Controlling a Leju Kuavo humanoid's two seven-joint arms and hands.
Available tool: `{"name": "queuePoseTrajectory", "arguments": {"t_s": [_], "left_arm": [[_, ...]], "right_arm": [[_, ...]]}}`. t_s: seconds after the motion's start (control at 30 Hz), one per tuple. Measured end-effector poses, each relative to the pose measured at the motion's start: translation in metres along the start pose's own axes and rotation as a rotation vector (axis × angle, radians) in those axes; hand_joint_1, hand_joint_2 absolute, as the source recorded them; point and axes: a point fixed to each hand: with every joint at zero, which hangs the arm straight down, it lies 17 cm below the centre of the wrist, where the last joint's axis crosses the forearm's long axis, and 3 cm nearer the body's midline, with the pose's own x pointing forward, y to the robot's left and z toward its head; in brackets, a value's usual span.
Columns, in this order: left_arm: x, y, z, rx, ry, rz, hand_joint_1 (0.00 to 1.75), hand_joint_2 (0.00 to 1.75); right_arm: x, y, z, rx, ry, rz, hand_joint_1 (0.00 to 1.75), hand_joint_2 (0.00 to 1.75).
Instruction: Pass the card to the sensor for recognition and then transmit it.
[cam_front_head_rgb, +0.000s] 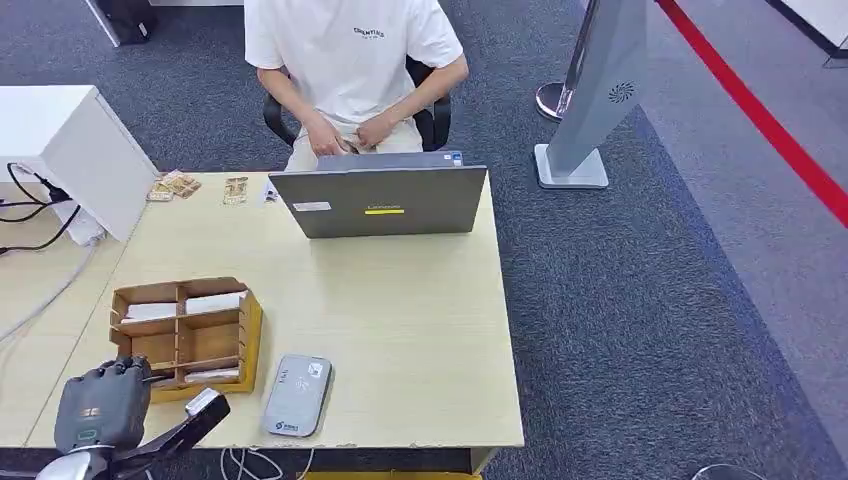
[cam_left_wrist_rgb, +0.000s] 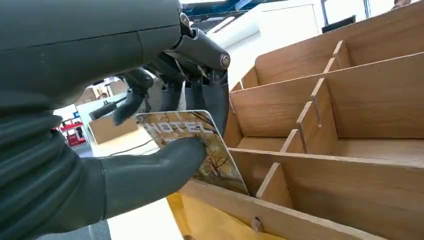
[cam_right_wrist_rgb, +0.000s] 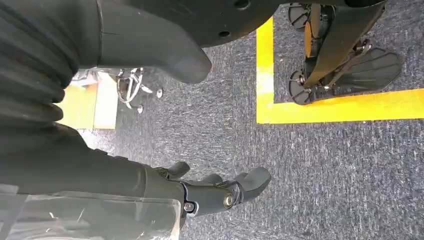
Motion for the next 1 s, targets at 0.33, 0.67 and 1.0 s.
{"name": "queuePoseTrajectory", "arguments": {"t_s": [0.33, 0.67, 1.0], "left_arm": [[0.003, 0.007, 0.000, 0.023, -0.020, -0.026, 1.75, 1.75], [0.014, 0.031, -0.001, 0.077, -0.069, -0.076, 1.75, 1.75], [0.040, 0.080, 0.000, 0.105, -0.242, -0.219, 1.75, 1.75]], "right_arm": [[0.000, 0.000, 0.000, -0.001, -0.001, 0.003, 0.00, 1.75], [0.000, 0.002, 0.000, 0.001, 0.000, -0.002, 0.00, 1.75], [-0.001, 0.002, 0.001, 0.002, 0.004, -0.026, 0.00, 1.75]]}}
